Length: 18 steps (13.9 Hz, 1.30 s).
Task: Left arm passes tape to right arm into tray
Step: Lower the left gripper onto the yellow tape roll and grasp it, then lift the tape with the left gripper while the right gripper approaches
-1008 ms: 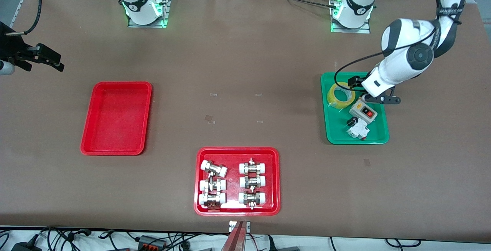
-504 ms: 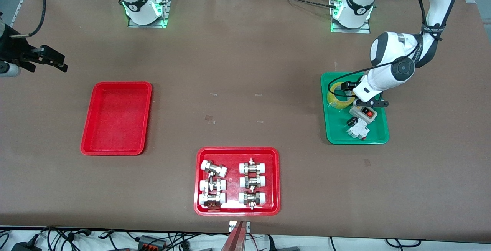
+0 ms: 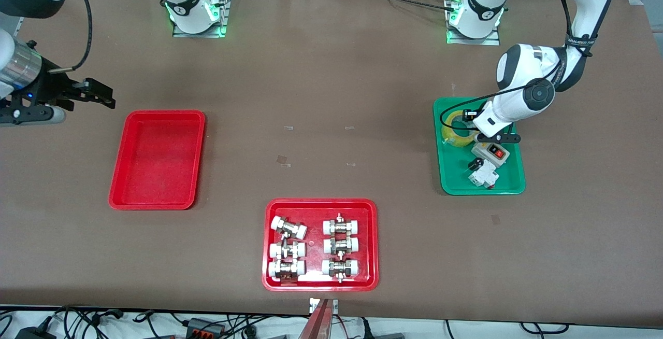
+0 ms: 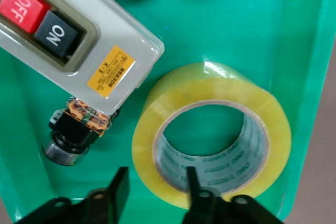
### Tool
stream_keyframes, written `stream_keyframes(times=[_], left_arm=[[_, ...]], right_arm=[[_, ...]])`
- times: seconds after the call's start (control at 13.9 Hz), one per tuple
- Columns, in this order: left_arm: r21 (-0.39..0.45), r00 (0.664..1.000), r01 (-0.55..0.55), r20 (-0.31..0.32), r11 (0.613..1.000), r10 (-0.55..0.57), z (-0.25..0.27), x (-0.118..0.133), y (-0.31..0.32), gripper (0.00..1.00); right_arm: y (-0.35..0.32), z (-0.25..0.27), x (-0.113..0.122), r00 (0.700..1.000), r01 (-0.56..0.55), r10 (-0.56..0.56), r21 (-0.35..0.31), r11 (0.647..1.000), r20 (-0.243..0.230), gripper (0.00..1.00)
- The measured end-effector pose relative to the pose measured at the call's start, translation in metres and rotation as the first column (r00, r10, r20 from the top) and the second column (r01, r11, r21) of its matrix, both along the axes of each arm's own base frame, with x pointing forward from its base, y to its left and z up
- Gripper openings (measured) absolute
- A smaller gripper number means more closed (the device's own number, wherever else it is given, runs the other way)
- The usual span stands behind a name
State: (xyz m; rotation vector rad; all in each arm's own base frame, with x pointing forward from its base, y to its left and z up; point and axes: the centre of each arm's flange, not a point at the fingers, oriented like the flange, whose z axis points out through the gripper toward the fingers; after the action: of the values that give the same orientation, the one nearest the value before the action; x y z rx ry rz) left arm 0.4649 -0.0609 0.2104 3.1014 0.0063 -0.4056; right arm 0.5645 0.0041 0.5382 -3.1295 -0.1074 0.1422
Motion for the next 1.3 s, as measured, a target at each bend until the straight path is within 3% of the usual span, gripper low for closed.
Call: stream_keyframes(times=[0.29,0.58,0.94,1.15,1.3], left_arm=[[0.004,1.000,-0.021,0.004,1.000,0.021,0.001,0.001,0.003,0.23],[0.005,1.000,-0.020,0.008,1.000,0.020,0.009,0.003,0.002,0.21],[0.003,0.998,0.007,0.065,1.000,-0.007,0.098,0.034,-0.037,0.21],[-0.112,0.995,-0.049,0.078,0.993,0.058,0.158,0.051,-0.104,0.21],[-0.180,0.991,-0.098,0.076,0.979,0.114,0.189,0.050,-0.152,0.21]], right_arm=[[-0.001,-0.001,0.002,1.000,0.002,-0.002,0.000,1.000,-0.010,1.00],[-0.002,0.002,0.003,1.000,0.003,-0.003,0.000,1.000,0.000,1.00],[0.002,-0.007,0.006,1.000,-0.004,0.004,0.002,1.000,-0.018,1.00],[0.013,-0.026,0.012,0.998,-0.021,0.022,0.013,1.000,-0.051,1.00],[0.026,-0.028,0.012,0.998,-0.025,0.028,0.055,0.998,-0.054,1.00]])
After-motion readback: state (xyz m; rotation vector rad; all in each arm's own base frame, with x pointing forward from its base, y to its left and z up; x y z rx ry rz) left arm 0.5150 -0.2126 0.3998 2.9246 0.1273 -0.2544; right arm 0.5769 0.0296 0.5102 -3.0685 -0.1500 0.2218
